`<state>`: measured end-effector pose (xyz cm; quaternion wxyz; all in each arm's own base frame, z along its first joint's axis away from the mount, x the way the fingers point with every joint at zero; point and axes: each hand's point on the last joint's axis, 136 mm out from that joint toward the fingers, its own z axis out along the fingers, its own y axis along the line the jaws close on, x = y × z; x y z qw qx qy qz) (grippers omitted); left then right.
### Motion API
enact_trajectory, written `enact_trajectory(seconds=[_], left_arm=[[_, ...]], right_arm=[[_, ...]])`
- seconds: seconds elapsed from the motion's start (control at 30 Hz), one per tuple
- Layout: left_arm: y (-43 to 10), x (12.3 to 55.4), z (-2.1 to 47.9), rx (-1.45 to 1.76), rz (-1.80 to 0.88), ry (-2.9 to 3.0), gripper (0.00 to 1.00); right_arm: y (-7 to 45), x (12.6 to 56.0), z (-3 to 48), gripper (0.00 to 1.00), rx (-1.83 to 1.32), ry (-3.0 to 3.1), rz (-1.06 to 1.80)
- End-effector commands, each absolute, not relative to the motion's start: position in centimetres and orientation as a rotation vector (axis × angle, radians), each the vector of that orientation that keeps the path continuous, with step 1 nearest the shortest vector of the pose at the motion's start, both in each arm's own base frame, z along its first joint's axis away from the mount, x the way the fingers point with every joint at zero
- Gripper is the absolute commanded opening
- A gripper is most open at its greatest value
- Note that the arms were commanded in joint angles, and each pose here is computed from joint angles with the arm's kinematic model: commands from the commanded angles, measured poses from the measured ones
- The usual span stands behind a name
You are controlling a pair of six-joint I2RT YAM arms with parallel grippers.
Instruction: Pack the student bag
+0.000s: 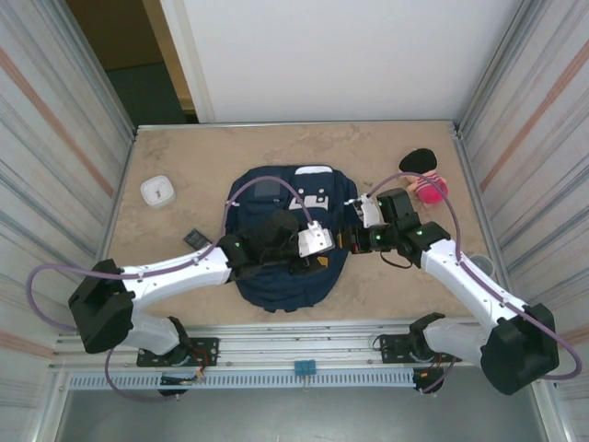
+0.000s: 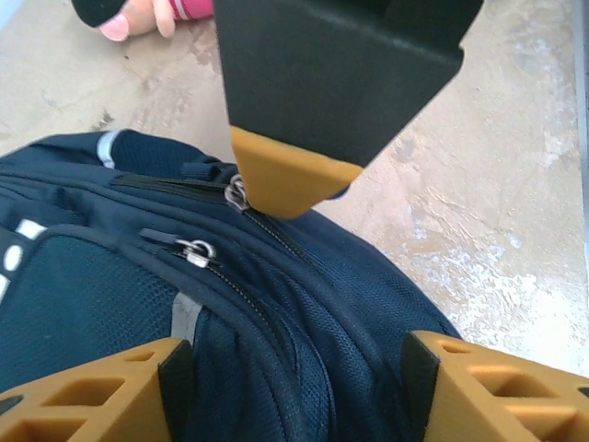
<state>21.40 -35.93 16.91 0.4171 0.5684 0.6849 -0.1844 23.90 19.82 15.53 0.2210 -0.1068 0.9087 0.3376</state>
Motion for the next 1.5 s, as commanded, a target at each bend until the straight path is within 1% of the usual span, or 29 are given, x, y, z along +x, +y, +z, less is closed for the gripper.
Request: enact_trajectory(seconds=[0.0,0.03,0.07,0.13,0.17,0.23,0.33,0.5,0.57,0.6,0.63,0.67,0.7,0.73,0.8,0.9,0.97,1.03,1.13,1.17,1.2,1.33,1.37,1.4,1.43,1.47], left_arm=[[-35.0,21.9,15.9,1.427,-0.398,1.761,0.59],[-34.9,21.8,15.7,1.438,-0.394,1.762,0.51],[-34.8,21.7,15.6,1.450,-0.392,1.758,0.42],[-34.7,21.1,15.7,1.477,-0.411,1.737,0.17],[-34.7,20.6,15.8,1.496,-0.430,1.717,0.10],[-34.6,19.8,15.8,1.529,-0.459,1.680,0.00],[-34.0,19.1,15.5,1.573,-0.465,1.669,0.00],[-33.8,17.9,15.6,1.611,-0.517,1.618,0.00],[-33.6,18.6,15.8,1.577,-0.479,1.628,0.00],[-33.4,19.3,15.9,1.545,-0.440,1.650,0.01],[-33.2,20.0,16.3,1.502,-0.403,1.664,0.14],[-33.0,20.7,16.7,1.466,-0.376,1.666,0.29],[-32.9,21.3,17.3,1.424,-0.347,1.661,0.47],[-32.9,21.9,17.7,1.389,-0.327,1.654,0.56],[-33.0,22.6,18.2,1.363,-0.293,1.638,0.66],[-33.8,22.6,17.6,1.418,-0.299,1.636,0.76],[-34.3,22.9,17.1,1.429,-0.299,1.645,0.79],[-34.6,23.5,16.8,1.416,-0.276,1.649,0.80],[-34.9,24.9,16.3,1.387,-0.218,1.670,0.79],[-35.0,25.3,16.3,1.373,-0.202,1.674,0.77],[-35.1,25.6,16.3,1.367,-0.199,1.676,0.69],[-35.7,25.5,16.1,1.382,-0.241,1.664,0.28],[-35.6,25.3,16.2,1.389,-0.253,1.662,0.15],[-35.6,25.0,16.2,1.398,-0.267,1.662,0.06],[-35.6,24.5,16.1,1.417,-0.286,1.659,0.01],[-35.5,23.9,16.1,1.441,-0.315,1.647,0.00]], right_arm=[[19.6,23.9,16.0,0.00,-0.296,2.483,0.942],[19.6,23.9,15.9,0.00,-0.295,2.487,0.945],[19.6,24.0,15.7,0.00,-0.291,2.491,0.937],[19.0,24.6,15.1,0.00,-0.256,2.503,0.884],[18.5,25.1,14.8,0.00,-0.227,2.506,0.861],[17.4,26.4,14.3,0.00,-0.141,2.500,0.837],[16.2,28.0,14.0,0.00,-0.059,2.481,0.823],[15.8,29.9,13.6,0.00,-0.051,2.469,0.787],[16.4,30.2,14.0,0.00,-0.071,2.461,0.812],[17.1,30.0,14.4,0.00,-0.107,2.450,0.843],[17.8,29.5,14.7,0.00,-0.147,2.442,0.855],[18.2,29.1,15.0,0.00,-0.176,2.437,0.851],[18.7,28.6,15.1,0.00,-0.213,2.436,0.845],[18.9,28.2,15.3,0.00,-0.237,2.435,0.838],[19.1,27.5,15.5,0.00,-0.251,2.436,0.830],[19.4,26.7,15.9,0.00,-0.260,2.428,0.848],[19.6,26.3,16.1,0.00,-0.270,2.428,0.853],[19.9,25.7,16.5,0.00,-0.291,2.421,0.858],[20.6,24.6,16.6,0.00,-0.323,2.413,0.877],[20.7,24.3,16.5,0.00,-0.333,2.414,0.880],[20.8,24.0,16.3,0.00,-0.339,2.417,0.880],[20.4,23.6,15.3,0.00,-0.335,2.441,0.853],[20.1,23.7,15.0,0.00,-0.323,2.449,0.831],[19.8,24.0,14.8,0.00,-0.307,2.453,0.808],[19.4,24.4,14.7,0.00,-0.285,2.455,0.789],[19.1,24.8,14.5,0.00,-0.260,2.456,0.778]])
